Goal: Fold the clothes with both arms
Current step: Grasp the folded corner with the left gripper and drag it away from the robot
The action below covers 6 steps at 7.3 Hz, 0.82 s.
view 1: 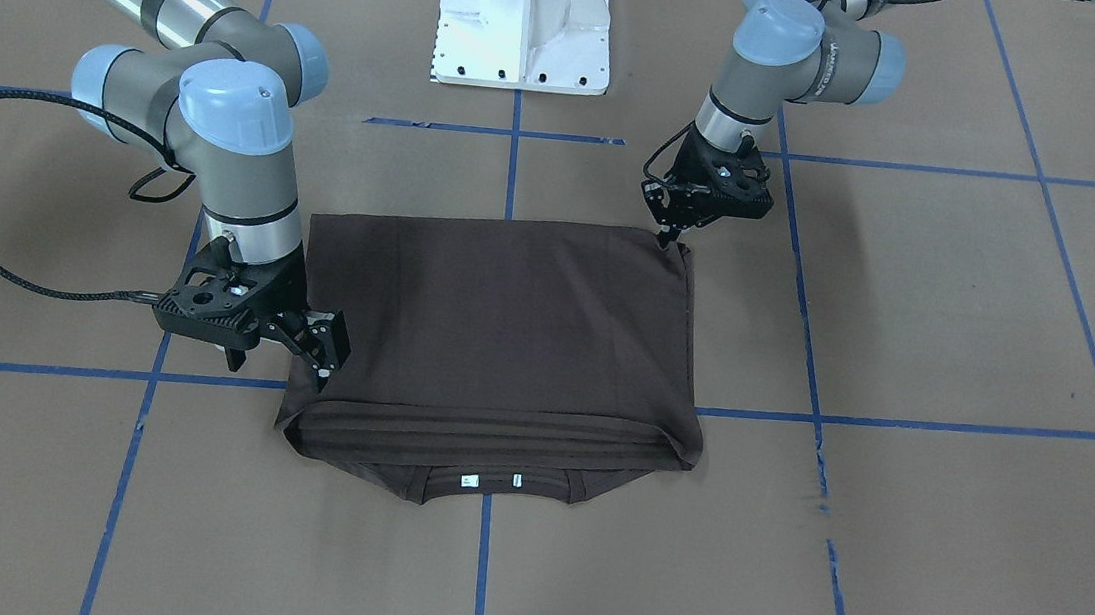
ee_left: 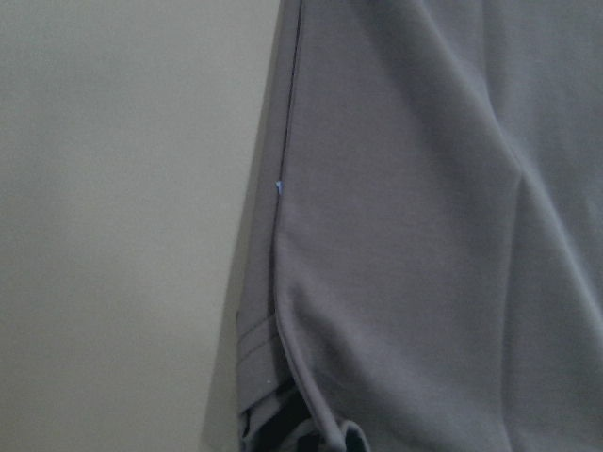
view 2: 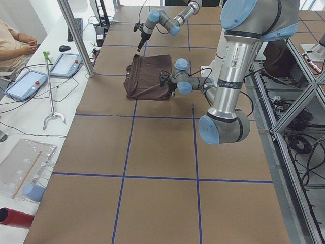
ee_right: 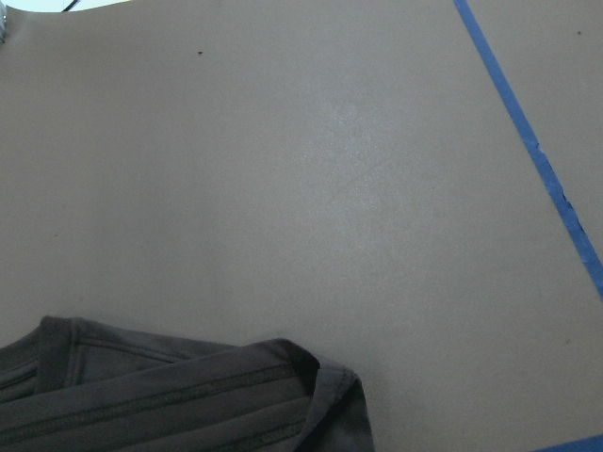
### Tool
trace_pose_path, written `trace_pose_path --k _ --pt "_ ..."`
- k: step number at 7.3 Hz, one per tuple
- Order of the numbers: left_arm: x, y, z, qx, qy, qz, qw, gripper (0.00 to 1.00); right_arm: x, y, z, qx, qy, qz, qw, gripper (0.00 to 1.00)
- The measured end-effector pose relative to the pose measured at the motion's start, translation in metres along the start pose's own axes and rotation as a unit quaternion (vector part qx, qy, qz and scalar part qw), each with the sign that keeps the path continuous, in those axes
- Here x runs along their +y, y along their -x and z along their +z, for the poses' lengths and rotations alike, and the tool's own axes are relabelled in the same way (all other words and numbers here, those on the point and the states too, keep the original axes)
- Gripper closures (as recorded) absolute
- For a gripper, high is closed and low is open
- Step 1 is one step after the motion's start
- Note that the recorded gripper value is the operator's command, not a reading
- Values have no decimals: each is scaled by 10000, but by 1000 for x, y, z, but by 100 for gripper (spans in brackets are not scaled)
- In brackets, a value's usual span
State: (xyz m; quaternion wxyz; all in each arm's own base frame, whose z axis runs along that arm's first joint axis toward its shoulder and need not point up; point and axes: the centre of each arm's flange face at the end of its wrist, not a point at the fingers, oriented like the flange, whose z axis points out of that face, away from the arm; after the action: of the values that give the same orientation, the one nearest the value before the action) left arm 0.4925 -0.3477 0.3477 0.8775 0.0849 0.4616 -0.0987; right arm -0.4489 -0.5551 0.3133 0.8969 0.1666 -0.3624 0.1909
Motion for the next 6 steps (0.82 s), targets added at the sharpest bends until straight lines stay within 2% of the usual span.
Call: trace_pose_path --k 2,3,4,6 --pt "-13 10 -1 -76 -112 72 9999 100 0 -1 0 3 -1 1 10000 0" --pt "-36 23 -2 -189 -295 221 9991 100 0 -1 0 3 -2 2 10000 0" --pt "-75 46 1 -424 -547 394 9968 100 0 -1 0 5 -3 3 10000 0" --pt "-180 84 5 -947 -1059 641 9878 100 0 -1 0 4 -6 19 10000 0"
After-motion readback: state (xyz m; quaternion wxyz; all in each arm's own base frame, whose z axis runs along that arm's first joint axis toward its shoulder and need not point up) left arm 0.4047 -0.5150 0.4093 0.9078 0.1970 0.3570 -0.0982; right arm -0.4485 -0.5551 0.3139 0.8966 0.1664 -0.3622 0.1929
